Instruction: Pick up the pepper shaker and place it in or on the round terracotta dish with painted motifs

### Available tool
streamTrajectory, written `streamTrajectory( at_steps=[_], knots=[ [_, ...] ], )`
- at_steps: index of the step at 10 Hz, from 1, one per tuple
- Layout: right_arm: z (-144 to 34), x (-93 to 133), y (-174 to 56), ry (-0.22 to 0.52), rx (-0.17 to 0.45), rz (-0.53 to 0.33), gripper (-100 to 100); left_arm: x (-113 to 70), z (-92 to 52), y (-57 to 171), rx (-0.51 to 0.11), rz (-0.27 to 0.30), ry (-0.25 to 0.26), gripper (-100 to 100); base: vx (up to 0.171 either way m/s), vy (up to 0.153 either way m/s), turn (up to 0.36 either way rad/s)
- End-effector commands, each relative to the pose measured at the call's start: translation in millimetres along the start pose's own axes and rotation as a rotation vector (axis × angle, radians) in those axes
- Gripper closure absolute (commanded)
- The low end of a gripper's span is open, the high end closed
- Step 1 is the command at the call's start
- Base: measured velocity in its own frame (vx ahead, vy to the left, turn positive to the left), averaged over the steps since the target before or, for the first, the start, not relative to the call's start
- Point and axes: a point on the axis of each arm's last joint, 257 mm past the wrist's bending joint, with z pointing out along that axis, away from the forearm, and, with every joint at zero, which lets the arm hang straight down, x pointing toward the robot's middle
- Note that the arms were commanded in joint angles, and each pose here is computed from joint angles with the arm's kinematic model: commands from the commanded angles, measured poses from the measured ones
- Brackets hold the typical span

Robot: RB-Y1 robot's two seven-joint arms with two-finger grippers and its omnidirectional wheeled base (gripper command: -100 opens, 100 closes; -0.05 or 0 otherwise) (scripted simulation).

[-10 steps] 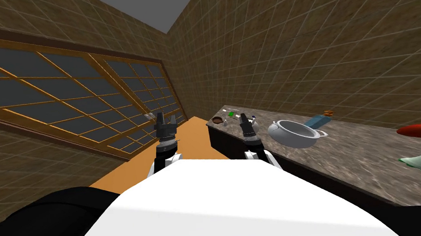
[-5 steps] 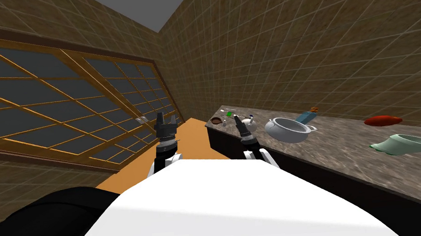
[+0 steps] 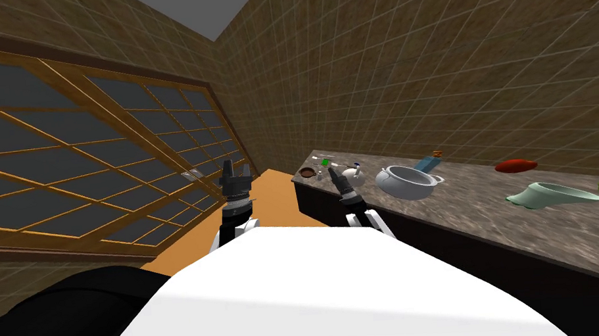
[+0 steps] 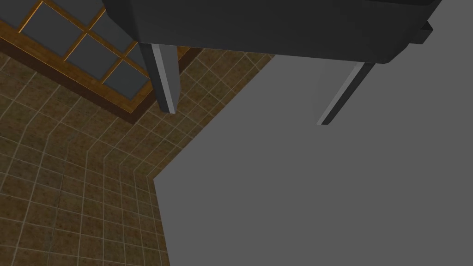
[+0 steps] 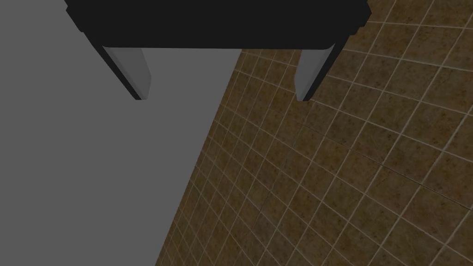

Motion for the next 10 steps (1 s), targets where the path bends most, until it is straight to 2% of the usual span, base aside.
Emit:
streamTrajectory(
  at_steps=[1, 2, 5, 10],
  knots=[
    [0.9, 10.6, -10.1, 0.036, 0.018, -0.064, -100, 0.0, 0.0, 0.0, 0.000, 0.000, 0.000, 0, 0.040, 0.070, -0.203],
    [0.9, 11.7, -9.9, 0.040, 0.016, -0.074, -100, 0.0, 0.0, 0.0, 0.000, 0.000, 0.000, 0, 0.037, 0.077, -0.074],
    [2.6, 28.9, -29.2, 0.098, 0.049, -0.185, -100, 0.0, 0.0, 0.0, 0.000, 0.000, 0.000, 0, 0.035, 0.081, -0.131],
    [3.6, 45.9, -50.2, 0.161, 0.080, -0.312, -100, 0.0, 0.0, 0.0, 0.000, 0.000, 0.000, 0, 0.035, 0.077, -0.113]
  ],
)
